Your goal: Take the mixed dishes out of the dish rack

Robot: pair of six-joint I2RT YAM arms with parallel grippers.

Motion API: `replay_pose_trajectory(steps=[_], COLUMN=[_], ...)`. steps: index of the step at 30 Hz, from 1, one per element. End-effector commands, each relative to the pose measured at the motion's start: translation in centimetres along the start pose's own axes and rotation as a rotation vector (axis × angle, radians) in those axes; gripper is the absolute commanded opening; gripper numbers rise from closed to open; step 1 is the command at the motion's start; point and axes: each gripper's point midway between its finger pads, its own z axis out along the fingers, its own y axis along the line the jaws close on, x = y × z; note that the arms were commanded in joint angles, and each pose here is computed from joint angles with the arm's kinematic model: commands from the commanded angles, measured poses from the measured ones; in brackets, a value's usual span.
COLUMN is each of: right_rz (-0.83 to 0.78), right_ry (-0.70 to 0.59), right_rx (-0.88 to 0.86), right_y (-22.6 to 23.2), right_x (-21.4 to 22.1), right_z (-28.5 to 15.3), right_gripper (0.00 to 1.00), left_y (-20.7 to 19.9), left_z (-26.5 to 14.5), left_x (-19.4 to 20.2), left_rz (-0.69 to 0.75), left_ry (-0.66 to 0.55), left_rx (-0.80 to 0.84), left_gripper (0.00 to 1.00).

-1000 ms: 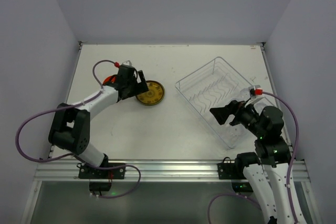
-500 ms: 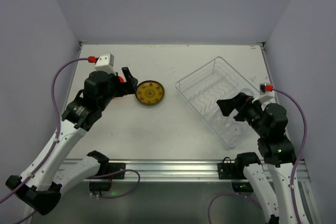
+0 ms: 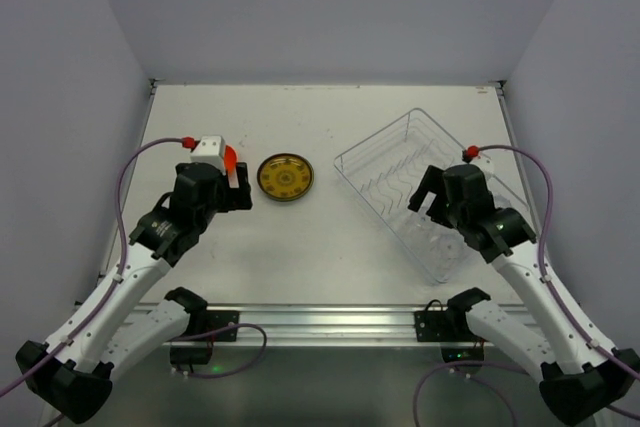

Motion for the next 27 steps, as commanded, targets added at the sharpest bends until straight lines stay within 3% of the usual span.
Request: replay_pose_trajectory(steps=[1, 6, 12, 15, 27], right_rz=[0.077, 0.098, 0.160, 0.191, 0.193], right_ry=[-0.111, -0.088, -0.036, -0.040, 0.002], right_rx=[0.100, 0.221, 0.200, 0.275, 0.258], right_y=[-0.5, -1.0, 0.4, -0.8, -0.3], right_x=[-2.2, -1.5, -0.3, 0.2, 2.2], right_z=[-0.4, 0.7, 1.8, 1.7, 3.3], right_gripper=[0.99, 0.99, 0.99, 0.99, 0.99], left_y=[-0.1, -0.5, -0.6, -0.7, -0.8], left_z=[0.0, 0.1, 0.1, 0.0, 0.1], left_x=[-0.9, -0.5, -0.3, -0.3, -0.2], left_rz=[0.010, 0.011, 0.014, 0.010, 0.014], left_ry=[-0.038, -0.030, -0.022, -0.028, -0.022], left_rx=[0.015, 0.042, 0.046, 0.054, 0.058], left_gripper=[1.00, 1.00, 1.00, 1.00, 1.00])
